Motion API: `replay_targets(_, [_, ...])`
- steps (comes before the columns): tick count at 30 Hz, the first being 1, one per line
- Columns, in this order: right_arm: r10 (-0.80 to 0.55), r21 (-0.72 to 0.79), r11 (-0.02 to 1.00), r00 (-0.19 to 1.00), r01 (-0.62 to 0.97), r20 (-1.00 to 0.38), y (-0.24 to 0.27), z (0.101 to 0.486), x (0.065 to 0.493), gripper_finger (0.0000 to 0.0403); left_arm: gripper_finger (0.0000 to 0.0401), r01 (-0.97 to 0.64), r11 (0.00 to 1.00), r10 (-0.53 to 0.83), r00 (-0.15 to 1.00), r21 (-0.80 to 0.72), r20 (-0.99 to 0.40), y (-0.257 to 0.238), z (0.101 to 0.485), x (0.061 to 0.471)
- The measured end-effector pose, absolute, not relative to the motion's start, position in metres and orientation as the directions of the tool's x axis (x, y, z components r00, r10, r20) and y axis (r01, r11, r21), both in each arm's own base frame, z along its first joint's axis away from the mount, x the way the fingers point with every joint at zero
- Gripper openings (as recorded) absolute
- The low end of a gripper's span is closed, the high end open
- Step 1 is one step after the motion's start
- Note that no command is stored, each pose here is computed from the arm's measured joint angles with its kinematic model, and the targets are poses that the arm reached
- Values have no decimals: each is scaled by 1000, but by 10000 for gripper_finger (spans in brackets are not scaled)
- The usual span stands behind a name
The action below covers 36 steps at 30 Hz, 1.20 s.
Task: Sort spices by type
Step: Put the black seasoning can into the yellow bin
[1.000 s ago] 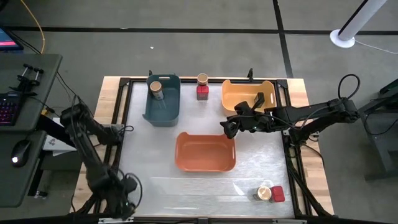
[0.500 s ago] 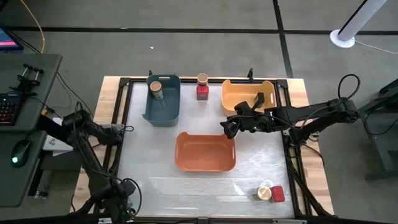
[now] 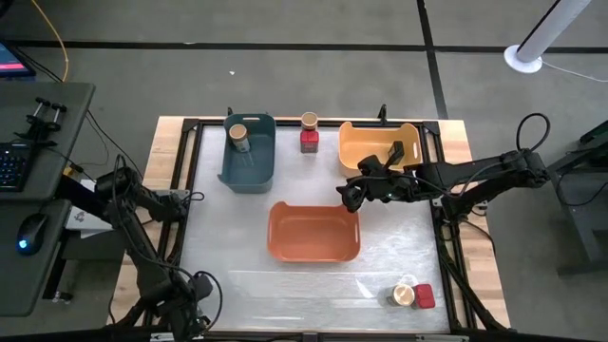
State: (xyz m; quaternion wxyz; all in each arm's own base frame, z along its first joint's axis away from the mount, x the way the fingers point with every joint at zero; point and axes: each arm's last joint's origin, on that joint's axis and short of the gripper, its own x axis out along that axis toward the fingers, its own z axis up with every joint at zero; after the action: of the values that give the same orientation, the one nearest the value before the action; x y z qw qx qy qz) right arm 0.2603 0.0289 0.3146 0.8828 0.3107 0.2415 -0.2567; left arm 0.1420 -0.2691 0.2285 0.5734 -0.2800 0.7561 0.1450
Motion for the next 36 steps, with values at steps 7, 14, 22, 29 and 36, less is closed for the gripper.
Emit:
replay_targets(7, [-303, 424, 675, 752, 603, -586, 29, 315, 260, 232, 0, -543, 834, -233, -185, -98, -955, -267, 226, 141])
replay_targets(14, [-304, 424, 675, 752, 604, -586, 29, 315, 260, 232, 0, -512, 852, -235, -183, -112, -955, -266, 219, 141])
replay_targets(22, [-307, 423, 674, 751, 605, -585, 29, 315, 260, 232, 0, -378, 918, -189, -142, -123, -972, -264, 218, 141])
replay_targets(29, [-307, 423, 674, 751, 605, -585, 29, 315, 260, 232, 0, -302, 953, -53, -117, -16, -992, -248, 217, 147])
replay_targets(36, [-306, 423, 675, 751, 605, -585, 29, 315, 260, 232, 0, -260, 960, 93, -50, 103, -994, -227, 216, 164])
